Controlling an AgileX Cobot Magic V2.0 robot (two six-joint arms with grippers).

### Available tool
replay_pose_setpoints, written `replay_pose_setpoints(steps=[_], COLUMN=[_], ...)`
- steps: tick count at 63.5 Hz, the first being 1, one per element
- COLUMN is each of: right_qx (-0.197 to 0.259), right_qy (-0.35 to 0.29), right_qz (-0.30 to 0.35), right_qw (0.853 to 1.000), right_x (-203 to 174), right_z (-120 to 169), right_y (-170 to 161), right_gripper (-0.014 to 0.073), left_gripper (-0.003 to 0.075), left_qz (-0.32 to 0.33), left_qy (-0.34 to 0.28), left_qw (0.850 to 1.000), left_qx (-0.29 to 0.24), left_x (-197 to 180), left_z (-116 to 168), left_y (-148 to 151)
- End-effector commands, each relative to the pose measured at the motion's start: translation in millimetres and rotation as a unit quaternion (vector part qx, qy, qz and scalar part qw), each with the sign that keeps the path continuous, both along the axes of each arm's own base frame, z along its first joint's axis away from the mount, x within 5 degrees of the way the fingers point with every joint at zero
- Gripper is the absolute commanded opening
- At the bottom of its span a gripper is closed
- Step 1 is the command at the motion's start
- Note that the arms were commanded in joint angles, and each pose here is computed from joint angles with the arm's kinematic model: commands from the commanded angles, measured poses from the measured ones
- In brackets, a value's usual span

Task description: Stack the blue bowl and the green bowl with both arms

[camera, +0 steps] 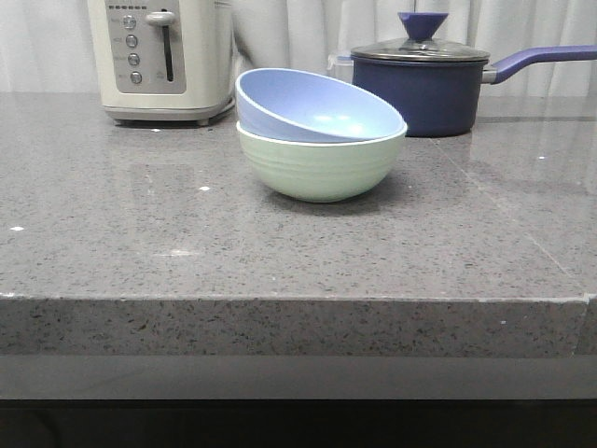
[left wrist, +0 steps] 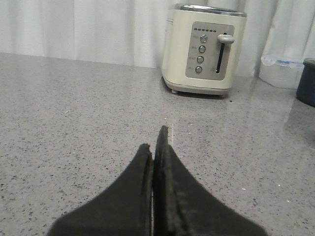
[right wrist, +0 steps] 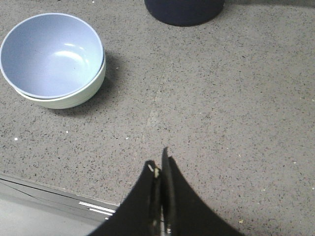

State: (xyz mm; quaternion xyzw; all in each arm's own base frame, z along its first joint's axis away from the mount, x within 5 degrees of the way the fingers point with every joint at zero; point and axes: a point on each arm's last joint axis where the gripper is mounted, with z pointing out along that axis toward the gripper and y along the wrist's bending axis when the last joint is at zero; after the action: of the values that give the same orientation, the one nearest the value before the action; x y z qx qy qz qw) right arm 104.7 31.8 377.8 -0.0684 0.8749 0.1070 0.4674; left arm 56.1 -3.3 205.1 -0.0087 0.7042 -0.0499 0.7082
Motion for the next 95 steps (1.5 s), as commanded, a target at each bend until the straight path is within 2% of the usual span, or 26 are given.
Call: replay_pose_setpoints(steps=[1, 53, 57, 59, 63, 72, 80, 89, 95], right_qx=[0.014, 0.014, 0.012, 0.000, 0.003, 0.014, 0.010, 0.015, 0.014], right_qy=[-0.048, -0.048, -0.055, -0.069, -0.098, -0.181, -0.271, -0.330, -0.342], right_qz=[-0.002, -0.002, -0.004, -0.017, -0.039, -0.076, -0.091, -0.109, -0.117], right_qw=[0.999, 0.999, 0.998, 0.997, 0.994, 0.980, 0.958, 0.937, 0.932], right_x=[1, 1, -2, -6, -14, -32, -45, -55, -57], right_z=[14, 14, 12, 10, 7, -24, -62, -109, -132], right_y=[0, 0, -2, -7, -13, -23, -27, -29, -30], right_gripper=[-0.0054, -0.0054, -0.0054, -0.0054, -0.0054, -0.0056, -0.0056, -0.0056, -0.0056], left_gripper=[-0.0020, -0.0020, -0.0020, -0.0020, -0.0020, -0.0020, -0.0020, -0.0020, -0.0020], left_qz=[0.005, -0.007, -0.007, -0.007, -0.007, -0.007, -0.007, -0.007, -0.007], left_qy=[-0.050, -0.050, -0.050, -0.050, -0.050, -0.050, -0.050, -0.049, -0.046], left_qw=[0.999, 0.999, 0.999, 0.999, 0.999, 0.999, 0.999, 0.999, 0.999], left_qx=[-0.009, -0.010, -0.010, -0.010, -0.010, -0.010, -0.010, -0.010, -0.009], left_x=[-2, -2, -2, -2, -2, -2, -2, -2, -2], left_z=[7, 7, 7, 7, 7, 7, 7, 7, 6], left_y=[1, -1, -1, -1, -1, -1, -1, -1, -1])
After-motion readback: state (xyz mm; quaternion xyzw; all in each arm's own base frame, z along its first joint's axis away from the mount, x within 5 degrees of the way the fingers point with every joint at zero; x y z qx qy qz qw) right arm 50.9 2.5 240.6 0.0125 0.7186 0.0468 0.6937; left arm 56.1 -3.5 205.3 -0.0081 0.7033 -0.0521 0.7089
